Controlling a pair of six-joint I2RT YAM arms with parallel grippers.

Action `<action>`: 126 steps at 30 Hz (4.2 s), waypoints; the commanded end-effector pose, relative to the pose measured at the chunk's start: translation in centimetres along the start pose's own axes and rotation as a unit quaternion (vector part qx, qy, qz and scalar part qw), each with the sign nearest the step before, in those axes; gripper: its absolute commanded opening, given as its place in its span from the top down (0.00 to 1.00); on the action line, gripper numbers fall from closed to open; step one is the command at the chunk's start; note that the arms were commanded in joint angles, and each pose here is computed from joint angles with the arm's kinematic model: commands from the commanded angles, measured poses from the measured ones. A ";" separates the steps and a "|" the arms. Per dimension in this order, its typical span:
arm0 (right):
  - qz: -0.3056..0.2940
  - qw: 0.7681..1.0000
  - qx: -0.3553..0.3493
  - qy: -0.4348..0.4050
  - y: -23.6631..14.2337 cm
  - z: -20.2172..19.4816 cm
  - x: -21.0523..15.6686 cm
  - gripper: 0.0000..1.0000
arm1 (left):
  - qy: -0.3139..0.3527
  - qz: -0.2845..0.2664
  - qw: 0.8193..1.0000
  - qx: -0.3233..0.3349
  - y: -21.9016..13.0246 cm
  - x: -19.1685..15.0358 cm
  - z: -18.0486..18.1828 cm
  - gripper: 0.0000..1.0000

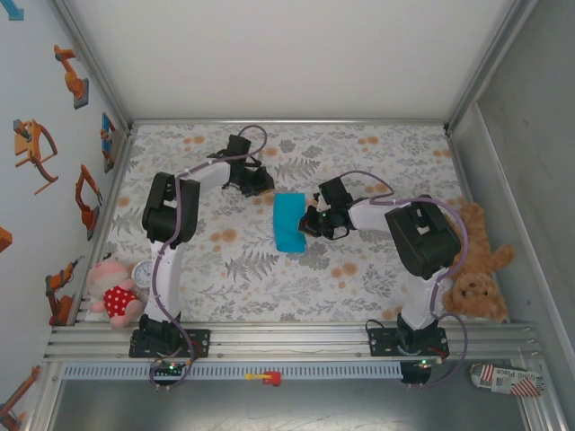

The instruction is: Fold a paper plane with a square sheet of paper (pick it up from the middle)

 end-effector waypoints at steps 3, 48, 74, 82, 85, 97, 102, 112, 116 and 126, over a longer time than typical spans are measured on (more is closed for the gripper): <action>0.032 0.971 -0.223 0.083 1.2 -9.7 -2.6 1.00 | 0.023 -0.008 0.999 0.039 -2.3 1.5 0.0 0.84; 0.027 0.970 -0.228 0.085 1.3 -9.9 -2.4 1.00 | -0.036 -0.069 0.995 -0.060 -5.2 -1.7 -6.8 0.83; 0.022 0.964 -0.252 0.082 1.4 -10.7 -2.4 1.00 | -0.033 0.157 0.983 0.086 -2.2 -15.2 -1.3 0.88; 0.018 0.962 -0.258 0.083 1.4 -10.9 -2.4 1.00 | -0.027 0.108 0.987 0.112 -7.0 -14.0 -0.1 0.89; 0.017 0.963 -0.257 0.084 1.3 -10.8 -2.4 1.00 | -0.008 0.068 0.994 0.081 -8.2 -12.9 -2.4 0.89; 0.017 0.963 -0.255 0.084 1.2 -10.6 -2.4 1.00 | -0.019 0.087 0.995 -0.036 -1.2 -12.6 -7.5 0.89; 0.014 0.963 -0.257 0.082 1.0 -10.8 -2.5 1.00 | -0.025 0.135 0.990 -0.014 -0.9 -14.7 -5.8 0.89; 0.015 0.962 -0.261 0.083 1.1 -11.3 -2.8 1.00 | -0.068 0.152 0.986 0.030 -4.8 -18.7 -0.8 0.89; 0.013 0.962 -0.260 0.082 1.0 -11.3 -2.7 1.00 | -0.041 0.094 0.995 -0.013 -6.7 -16.2 -3.8 0.89; 0.010 0.962 -0.259 0.086 1.1 -11.4 -2.8 1.00 | -0.021 0.091 0.993 -0.070 -1.7 -13.9 -7.4 0.89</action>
Point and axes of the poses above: each hand's point on the last joint's axis, 136 mm out from that joint toward the fingers, its own y axis out along the fingers, its own z axis along the line the jaws close on, x = y × z, the point moved 8 cm from there along -y, back along the fingers, and after that the axes turned 13 degrees about y, right-handed, at the moved point
